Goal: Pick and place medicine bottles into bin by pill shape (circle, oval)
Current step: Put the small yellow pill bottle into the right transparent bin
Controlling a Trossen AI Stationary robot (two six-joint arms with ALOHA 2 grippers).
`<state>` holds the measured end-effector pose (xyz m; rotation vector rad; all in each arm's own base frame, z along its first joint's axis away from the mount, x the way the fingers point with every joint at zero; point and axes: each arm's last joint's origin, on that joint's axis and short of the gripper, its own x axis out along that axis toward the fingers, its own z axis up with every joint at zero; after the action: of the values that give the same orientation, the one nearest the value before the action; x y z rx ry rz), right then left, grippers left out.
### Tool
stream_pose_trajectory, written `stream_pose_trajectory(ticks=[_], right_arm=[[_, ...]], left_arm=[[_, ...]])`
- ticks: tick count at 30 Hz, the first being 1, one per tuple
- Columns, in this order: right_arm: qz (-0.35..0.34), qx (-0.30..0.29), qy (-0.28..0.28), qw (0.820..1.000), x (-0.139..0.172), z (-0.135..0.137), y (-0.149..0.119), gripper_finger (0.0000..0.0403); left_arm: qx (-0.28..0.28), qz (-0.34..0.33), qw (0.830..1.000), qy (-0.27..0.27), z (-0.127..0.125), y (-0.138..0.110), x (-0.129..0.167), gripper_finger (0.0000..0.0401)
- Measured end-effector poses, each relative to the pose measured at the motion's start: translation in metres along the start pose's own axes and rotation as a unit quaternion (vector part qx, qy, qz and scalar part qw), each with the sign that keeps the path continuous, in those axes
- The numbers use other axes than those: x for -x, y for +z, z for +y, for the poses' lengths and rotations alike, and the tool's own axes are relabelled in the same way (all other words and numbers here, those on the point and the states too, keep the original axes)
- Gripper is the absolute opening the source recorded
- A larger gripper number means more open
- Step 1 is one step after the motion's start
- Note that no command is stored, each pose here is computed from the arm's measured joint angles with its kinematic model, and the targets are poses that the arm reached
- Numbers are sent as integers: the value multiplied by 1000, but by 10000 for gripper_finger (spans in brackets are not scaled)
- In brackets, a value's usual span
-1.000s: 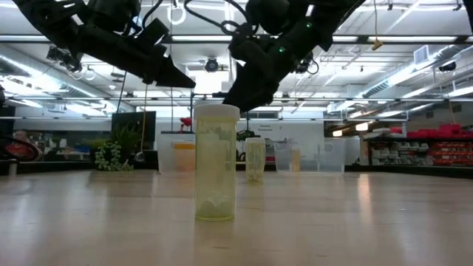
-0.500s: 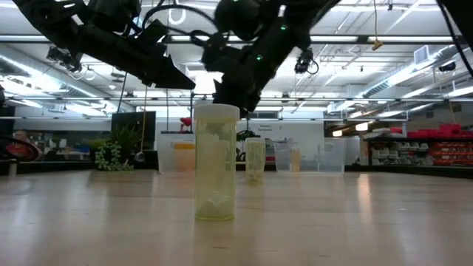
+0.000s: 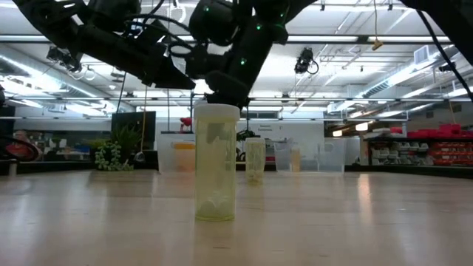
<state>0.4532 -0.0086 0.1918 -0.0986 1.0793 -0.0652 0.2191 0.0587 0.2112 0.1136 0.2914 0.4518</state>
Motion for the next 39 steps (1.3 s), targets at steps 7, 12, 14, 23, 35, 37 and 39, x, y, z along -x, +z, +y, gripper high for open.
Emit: stream_pose_trajectory(ticks=[7, 12, 14, 23, 35, 37, 39], right_arm=[[12, -3, 1, 1000, -2, -2, -3, 232], [17, -3, 5, 1000, -2, -2, -5, 232], [23, -2, 5, 1000, -3, -1, -6, 232], [30, -2, 6, 1000, -3, -1, -8, 219], [39, -1, 10, 999, -3, -1, -10, 200], [39, -1, 10, 999, -3, -1, -10, 197], [39, -1, 10, 999, -3, -1, -10, 193]], left_arm=[[0, 0, 1000, 0, 0, 0, 0, 145], [0, 2, 1000, 0, 0, 0, 0, 144], [-2, 8, 1000, 1, 0, -1, 0, 141], [-36, 58, 991, 115, 6, -9, 1, 127], [-43, 62, 989, 129, 7, -9, 1, 128], [-43, 61, 989, 129, 7, -9, 1, 130], [-43, 62, 989, 129, 7, -9, 1, 130]])
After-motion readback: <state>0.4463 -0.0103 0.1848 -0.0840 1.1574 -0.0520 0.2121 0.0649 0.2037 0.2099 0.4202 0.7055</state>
